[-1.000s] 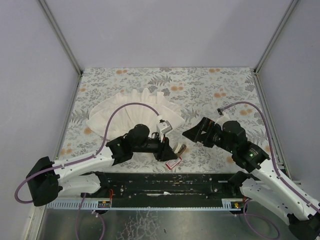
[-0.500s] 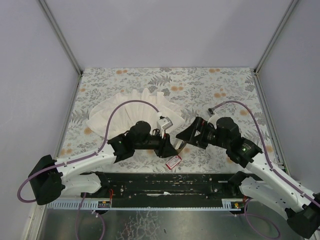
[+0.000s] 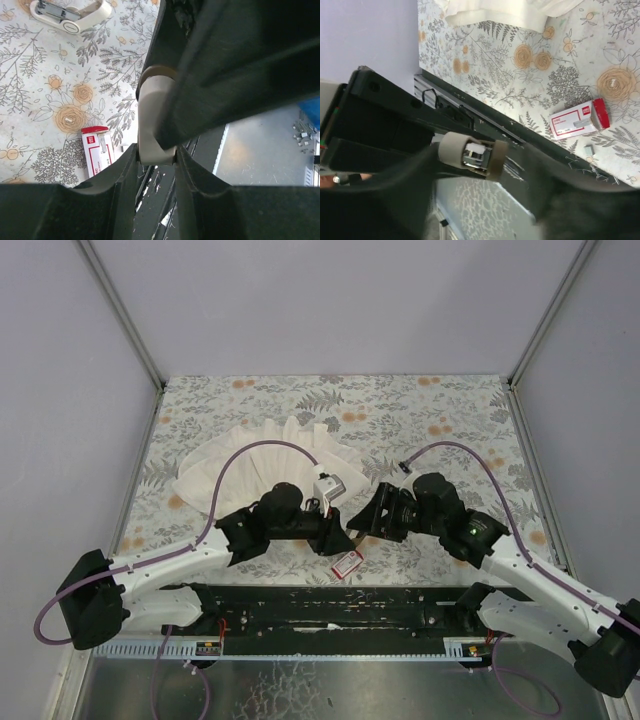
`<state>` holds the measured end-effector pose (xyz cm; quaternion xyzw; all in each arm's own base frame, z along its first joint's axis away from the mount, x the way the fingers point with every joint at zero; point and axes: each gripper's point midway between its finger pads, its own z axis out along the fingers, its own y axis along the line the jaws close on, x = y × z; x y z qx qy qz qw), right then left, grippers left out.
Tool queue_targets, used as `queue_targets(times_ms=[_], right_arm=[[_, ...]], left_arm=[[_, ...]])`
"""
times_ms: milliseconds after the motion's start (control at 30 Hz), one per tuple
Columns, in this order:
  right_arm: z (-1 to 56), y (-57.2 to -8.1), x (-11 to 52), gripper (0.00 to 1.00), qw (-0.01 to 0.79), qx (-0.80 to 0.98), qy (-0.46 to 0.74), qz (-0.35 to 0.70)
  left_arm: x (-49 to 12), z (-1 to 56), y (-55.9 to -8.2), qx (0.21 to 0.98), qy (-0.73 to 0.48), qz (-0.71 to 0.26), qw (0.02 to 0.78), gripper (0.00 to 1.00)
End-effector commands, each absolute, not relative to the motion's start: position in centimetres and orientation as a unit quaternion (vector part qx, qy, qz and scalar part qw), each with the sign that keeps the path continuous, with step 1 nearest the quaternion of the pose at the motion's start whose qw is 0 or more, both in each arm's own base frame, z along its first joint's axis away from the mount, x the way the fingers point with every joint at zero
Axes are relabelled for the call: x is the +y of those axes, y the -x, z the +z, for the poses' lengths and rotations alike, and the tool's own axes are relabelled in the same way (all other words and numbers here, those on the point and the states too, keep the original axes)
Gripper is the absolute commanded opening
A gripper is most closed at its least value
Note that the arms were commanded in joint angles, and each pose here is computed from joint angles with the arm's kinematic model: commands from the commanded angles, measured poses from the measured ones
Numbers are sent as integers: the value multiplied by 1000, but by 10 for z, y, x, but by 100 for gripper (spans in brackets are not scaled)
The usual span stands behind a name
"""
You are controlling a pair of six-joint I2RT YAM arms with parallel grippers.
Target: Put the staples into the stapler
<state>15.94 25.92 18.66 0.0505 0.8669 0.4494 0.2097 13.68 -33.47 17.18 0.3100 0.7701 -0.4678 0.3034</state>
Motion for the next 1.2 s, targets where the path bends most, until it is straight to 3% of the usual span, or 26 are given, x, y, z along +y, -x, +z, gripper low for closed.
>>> queue_targets(times_ms=[0,33,333,700,1000,1100,1167], right_arm=[[227,-162,266,96,245,842,-29,480],[231,-164,264,99,256,840,-31,478],[238,-178,231,99,334,841,-59,422],[183,-208,162,99,396,891,-79,208],[131,-241,125,99,395,900,-136,121],[116,-246,118,99,382,906,-148,107],[106,-247,115,100,374,910,-151,99]], left_arm=[[-341,193,-142,747,-316,-483,330,0],[-341,193,-142,747,-317,-484,328,0],[-337,186,-140,759,-313,-475,317,0],[-274,94,-173,906,-194,-257,274,0],[-243,41,-175,946,-163,-149,237,0],[-240,30,-173,951,-165,-136,224,5],[-239,24,-170,953,-166,-130,216,14]])
